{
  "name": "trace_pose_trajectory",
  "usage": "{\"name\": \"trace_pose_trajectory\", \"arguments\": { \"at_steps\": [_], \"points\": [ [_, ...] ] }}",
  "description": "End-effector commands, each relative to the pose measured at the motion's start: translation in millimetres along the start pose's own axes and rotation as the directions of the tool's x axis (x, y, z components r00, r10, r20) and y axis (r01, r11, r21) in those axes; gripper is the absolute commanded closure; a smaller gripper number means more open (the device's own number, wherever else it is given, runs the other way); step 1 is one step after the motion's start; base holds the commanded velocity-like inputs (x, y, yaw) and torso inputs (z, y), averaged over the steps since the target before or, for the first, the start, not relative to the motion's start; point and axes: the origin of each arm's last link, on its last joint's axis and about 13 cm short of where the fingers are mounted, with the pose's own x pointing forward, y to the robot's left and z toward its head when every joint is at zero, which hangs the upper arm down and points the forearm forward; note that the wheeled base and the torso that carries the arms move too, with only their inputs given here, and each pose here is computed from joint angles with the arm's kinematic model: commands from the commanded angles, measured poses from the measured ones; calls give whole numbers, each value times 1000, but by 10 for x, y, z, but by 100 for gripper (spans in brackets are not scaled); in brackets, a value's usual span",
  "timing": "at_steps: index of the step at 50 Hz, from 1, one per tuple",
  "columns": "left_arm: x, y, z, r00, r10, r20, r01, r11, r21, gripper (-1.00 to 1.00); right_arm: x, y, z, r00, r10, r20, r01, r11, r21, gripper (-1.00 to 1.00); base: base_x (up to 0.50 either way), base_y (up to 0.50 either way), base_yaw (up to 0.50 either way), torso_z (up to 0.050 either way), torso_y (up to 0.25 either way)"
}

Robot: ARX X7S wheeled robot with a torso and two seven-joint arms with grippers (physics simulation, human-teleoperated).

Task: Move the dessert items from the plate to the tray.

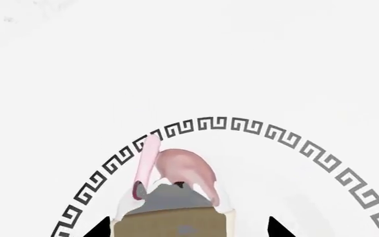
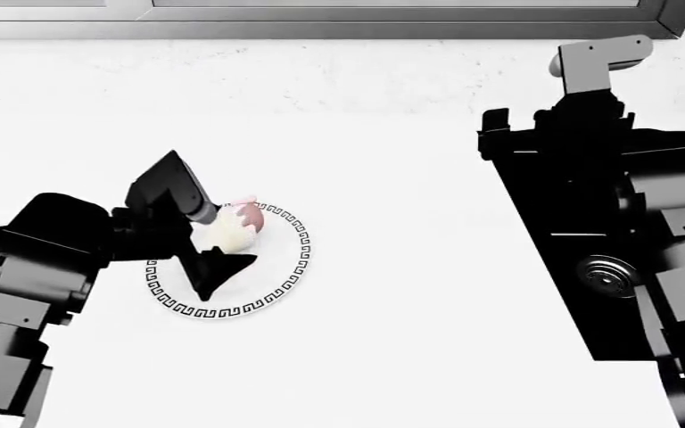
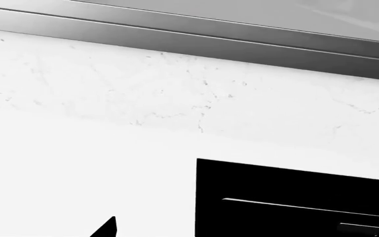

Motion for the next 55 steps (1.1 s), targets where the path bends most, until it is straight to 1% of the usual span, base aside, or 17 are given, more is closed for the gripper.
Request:
{"name": "trace_pose_trajectory", "arguments": {
  "at_steps": [1,12,13,26,33,36,42,45,46,47,49,52,54,55],
  "points": [
    [29,-3,-21,1000,0,-6,0,1000,-1,-100,-1,-1,2,1000,-5,5,5,1000,-2,-100,0,0,0,0,0],
    [57,0,-35,1000,-4,-12,4,1000,2,-100,17,-1,-8,1000,-12,7,12,1000,-7,-100,0,0,0,0,0],
    [58,-2,-34,1000,-5,-10,5,1000,2,100,17,-3,-10,1000,-12,6,12,1000,-7,-100,0,0,0,0,0],
    [41,7,-5,1000,7,15,-7,1000,0,100,18,-6,-13,1000,-22,7,22,1000,-9,-100,0,0,0,0,0],
    [-12,15,79,999,8,48,-8,1000,1,100,25,4,-12,1000,-23,6,23,1000,-11,-100,0,0,0,0,0],
    [-85,23,216,996,15,84,-16,1000,14,100,32,6,-15,1000,-22,6,22,1000,-12,-100,0,0,0,0,0],
    [-390,43,772,976,42,213,-57,996,67,100,44,11,-27,1000,-16,5,17,1000,-11,-100,0,0,0,0,0],
    [-493,34,972,965,57,256,-82,993,87,100,34,9,-23,1000,-15,9,15,1000,-12,-100,0,0,0,0,0],
    [-511,29,1025,960,76,270,-105,990,94,100,23,6,-15,1000,-15,13,15,1000,-10,-100,0,0,0,0,0],
    [-522,27,1065,955,92,282,-124,988,96,100,9,4,-6,1000,-15,18,15,1000,-7,-100,0,0,0,0,0],
    [-541,31,1156,938,134,320,-166,983,75,100,-35,17,26,999,-7,33,7,1000,-3,-100,0,0,0,0,0],
    [-504,2,1204,920,198,339,-229,972,54,100,-168,75,108,997,25,78,-25,1000,0,-100,0,0,0,0,0],
    [-469,-73,1174,915,206,346,-239,970,54,100,-286,130,158,992,51,112,-51,999,-7,-100,0,0,0,0,0],
    [-461,-127,1148,917,189,351,-221,974,54,100,-345,154,179,990,59,128,-58,998,-8,-100,0,0,0,0,0]
  ]
}}
